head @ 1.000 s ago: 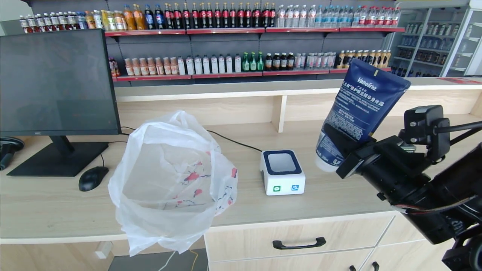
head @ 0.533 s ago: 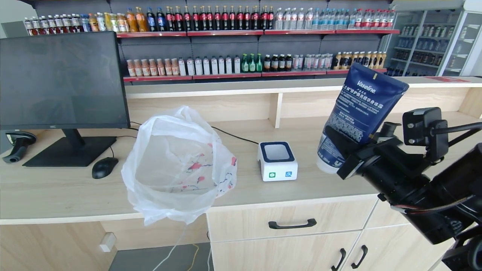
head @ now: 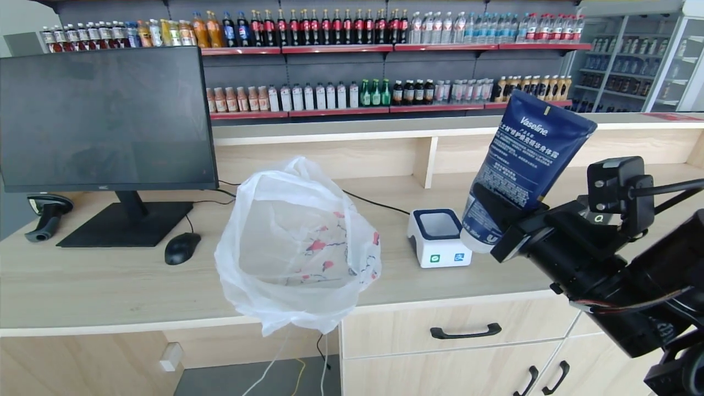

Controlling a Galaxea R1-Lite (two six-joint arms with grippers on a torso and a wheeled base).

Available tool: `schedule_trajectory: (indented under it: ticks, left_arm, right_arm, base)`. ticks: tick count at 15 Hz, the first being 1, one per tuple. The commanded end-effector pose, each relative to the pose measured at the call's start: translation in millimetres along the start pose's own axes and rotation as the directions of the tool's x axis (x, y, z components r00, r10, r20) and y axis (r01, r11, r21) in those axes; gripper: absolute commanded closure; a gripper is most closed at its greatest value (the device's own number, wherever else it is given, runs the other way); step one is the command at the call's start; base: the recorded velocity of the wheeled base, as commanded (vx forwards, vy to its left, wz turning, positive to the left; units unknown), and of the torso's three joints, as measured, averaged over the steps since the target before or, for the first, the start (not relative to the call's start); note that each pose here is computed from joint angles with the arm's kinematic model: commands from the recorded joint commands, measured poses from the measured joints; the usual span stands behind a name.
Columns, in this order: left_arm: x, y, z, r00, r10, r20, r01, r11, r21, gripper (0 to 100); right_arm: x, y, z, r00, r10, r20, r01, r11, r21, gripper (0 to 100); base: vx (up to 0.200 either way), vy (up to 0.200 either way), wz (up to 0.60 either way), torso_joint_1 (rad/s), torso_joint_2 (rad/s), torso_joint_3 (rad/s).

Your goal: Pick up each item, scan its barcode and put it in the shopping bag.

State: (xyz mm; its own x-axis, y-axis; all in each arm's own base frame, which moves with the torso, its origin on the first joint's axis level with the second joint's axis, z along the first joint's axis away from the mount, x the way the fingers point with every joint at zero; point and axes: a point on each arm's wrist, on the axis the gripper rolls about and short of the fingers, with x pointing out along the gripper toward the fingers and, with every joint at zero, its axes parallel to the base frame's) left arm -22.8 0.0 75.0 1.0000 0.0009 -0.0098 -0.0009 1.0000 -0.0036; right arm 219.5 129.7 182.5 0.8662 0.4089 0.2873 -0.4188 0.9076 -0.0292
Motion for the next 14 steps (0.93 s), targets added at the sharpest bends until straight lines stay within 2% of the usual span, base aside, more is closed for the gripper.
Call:
schedule_trajectory:
  ticks: [1,4,7,14]
  left_arm:
    - [0.0,0.0,0.0,1.0,0.001,0.001,-0.001,1.0,-0.001,0]
    - [0.0,0.0,0.0,1.0,0.001,0.001,-0.001,1.0,0.001,0]
    - [0.0,0.0,0.0,1.0,-0.001,0.001,0.001,1.0,0.001,0]
    - [0.0,0.0,0.0,1.0,-0.001,0.001,0.001,1.0,0.002,0]
  right_arm:
    - [0.7,0.0,-1.0,1.0,0.0,-0.001,0.0,1.0,-0.001,100]
    - [1.1,0.9,-2.3,1.0,0.003,-0.006,-0.003,1.0,0.0,100]
    - [2.7,1.1,-3.8,1.0,0.003,-0.009,-0.003,1.0,0.0,100]
    - [2.6,2.4,-4.9,1.0,0.008,-0.013,-0.008,1.0,0.0,100]
  base:
    - [0.0,0.2,0.0,0.007,0.0,0.007]
    - [0.0,0.2,0.0,0.001,0.0,0.004]
    - [0.0,0.0,0.0,0.0,0.0,0.0]
    - [0.0,0.0,0.6,0.002,0.0,0.002]
